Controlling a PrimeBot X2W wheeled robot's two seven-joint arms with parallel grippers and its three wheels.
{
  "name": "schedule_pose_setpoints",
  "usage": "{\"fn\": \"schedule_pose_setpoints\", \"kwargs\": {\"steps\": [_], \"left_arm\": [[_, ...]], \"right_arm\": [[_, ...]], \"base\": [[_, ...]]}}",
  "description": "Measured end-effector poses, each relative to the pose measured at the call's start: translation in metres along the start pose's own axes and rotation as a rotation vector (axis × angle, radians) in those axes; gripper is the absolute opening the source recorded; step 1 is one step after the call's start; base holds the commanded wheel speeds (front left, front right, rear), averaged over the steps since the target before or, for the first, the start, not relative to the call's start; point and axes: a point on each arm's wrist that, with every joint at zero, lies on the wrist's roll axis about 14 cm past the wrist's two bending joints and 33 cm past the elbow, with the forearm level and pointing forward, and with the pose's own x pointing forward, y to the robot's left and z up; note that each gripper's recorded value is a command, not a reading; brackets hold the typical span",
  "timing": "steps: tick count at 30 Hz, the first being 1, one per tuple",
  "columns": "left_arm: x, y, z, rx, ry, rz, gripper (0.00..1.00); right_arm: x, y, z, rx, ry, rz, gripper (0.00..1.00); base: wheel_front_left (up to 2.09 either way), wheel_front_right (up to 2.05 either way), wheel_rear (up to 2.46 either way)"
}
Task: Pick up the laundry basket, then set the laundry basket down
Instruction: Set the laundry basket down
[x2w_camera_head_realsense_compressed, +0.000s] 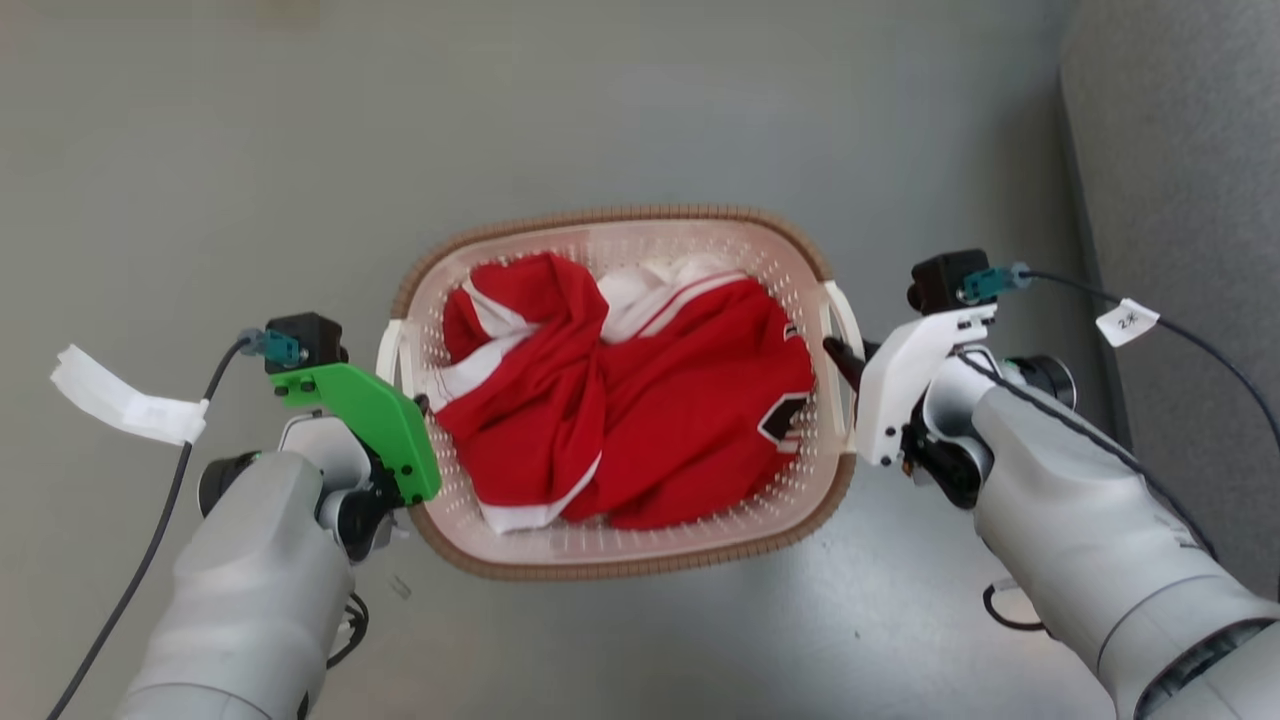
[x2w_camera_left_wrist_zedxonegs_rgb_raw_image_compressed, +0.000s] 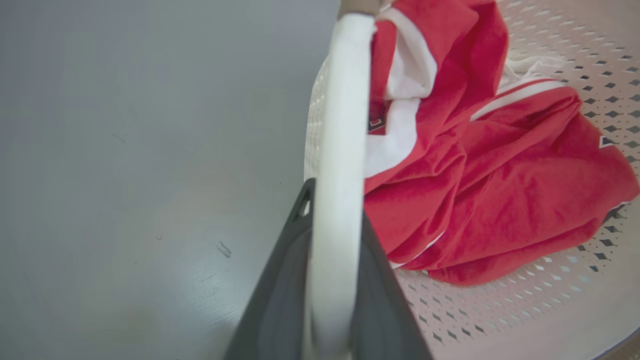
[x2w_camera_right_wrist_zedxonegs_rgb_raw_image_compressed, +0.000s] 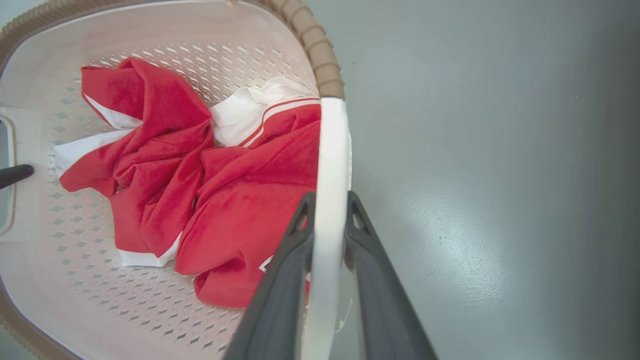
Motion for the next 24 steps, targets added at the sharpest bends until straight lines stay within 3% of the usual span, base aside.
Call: {"fn": "schedule_pose_setpoints", "kwargs": {"steps": [24], "left_arm": [[0.089,0.032,-0.015,-0.029,0.019,0.005,0.00]], "right_arm": [[0.081,-0.043,-0.032,0.015,0.075,-0.028,0.00]], "base": [[0.00,0.00,0.00]]}}
